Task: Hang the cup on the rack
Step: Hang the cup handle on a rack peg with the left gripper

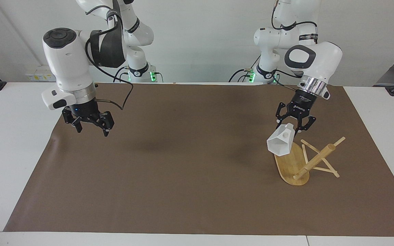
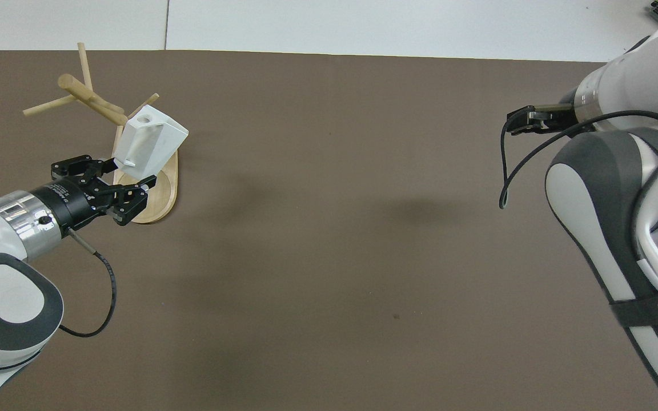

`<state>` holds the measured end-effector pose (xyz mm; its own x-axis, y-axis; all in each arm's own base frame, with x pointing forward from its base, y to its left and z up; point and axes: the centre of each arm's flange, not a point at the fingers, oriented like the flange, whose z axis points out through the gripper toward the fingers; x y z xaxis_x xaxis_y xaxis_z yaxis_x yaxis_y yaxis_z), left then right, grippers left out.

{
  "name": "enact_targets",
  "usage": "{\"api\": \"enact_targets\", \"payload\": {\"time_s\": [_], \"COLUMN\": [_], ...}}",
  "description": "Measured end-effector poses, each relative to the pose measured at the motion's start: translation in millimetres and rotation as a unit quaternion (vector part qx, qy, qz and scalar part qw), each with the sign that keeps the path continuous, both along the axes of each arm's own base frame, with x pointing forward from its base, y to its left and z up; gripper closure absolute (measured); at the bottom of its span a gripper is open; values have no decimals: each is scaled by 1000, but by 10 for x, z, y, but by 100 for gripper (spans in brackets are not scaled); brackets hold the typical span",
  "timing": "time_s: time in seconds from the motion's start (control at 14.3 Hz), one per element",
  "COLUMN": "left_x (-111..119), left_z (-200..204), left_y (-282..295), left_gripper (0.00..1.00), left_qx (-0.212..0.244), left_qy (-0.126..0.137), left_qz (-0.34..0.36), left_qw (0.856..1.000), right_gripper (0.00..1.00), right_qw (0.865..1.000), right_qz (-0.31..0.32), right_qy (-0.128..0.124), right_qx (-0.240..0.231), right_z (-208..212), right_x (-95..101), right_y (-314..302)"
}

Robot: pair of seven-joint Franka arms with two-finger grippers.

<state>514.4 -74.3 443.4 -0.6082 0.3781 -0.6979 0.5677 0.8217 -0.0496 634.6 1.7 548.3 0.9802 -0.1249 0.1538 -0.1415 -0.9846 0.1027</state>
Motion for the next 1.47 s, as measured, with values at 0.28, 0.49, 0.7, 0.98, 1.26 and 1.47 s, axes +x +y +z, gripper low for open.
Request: {"api": "enact_targets", "payload": {"time_s": [0.28, 0.49, 0.7, 0.98, 1.26, 1.47], "left_x": [89, 156, 203, 253, 302, 318], "left_z": [40, 57, -25, -124, -137, -159], "left_y": [30, 95, 149, 183, 239, 273], "left_gripper": [34, 34, 34, 34, 34, 34], "left_qx": [-9, -20, -26, -26, -34, -36], "left_qy": [-5, -7, -1, 2, 3, 6], "left_qz": [13, 27, 41, 59, 71, 77], "left_qw": [1000, 999, 999, 998, 997, 996], "right_gripper": [0, 0, 0, 0, 0, 0], "right_qw": [1000, 999, 998, 997, 996, 992], "right_qz": [-9, -15, -25, -41, -64, -91], "right_qy": [18, 33, 50, 65, 64, 64], "right_qx": [-2, 1, 3, 8, 28, 57], "right_z": [142, 315, 471, 598, 724, 709], "right_x": [-119, -211, -300, -414, -527, -558], "right_y": [-58, -69, -135, -267, -477, -742]}}
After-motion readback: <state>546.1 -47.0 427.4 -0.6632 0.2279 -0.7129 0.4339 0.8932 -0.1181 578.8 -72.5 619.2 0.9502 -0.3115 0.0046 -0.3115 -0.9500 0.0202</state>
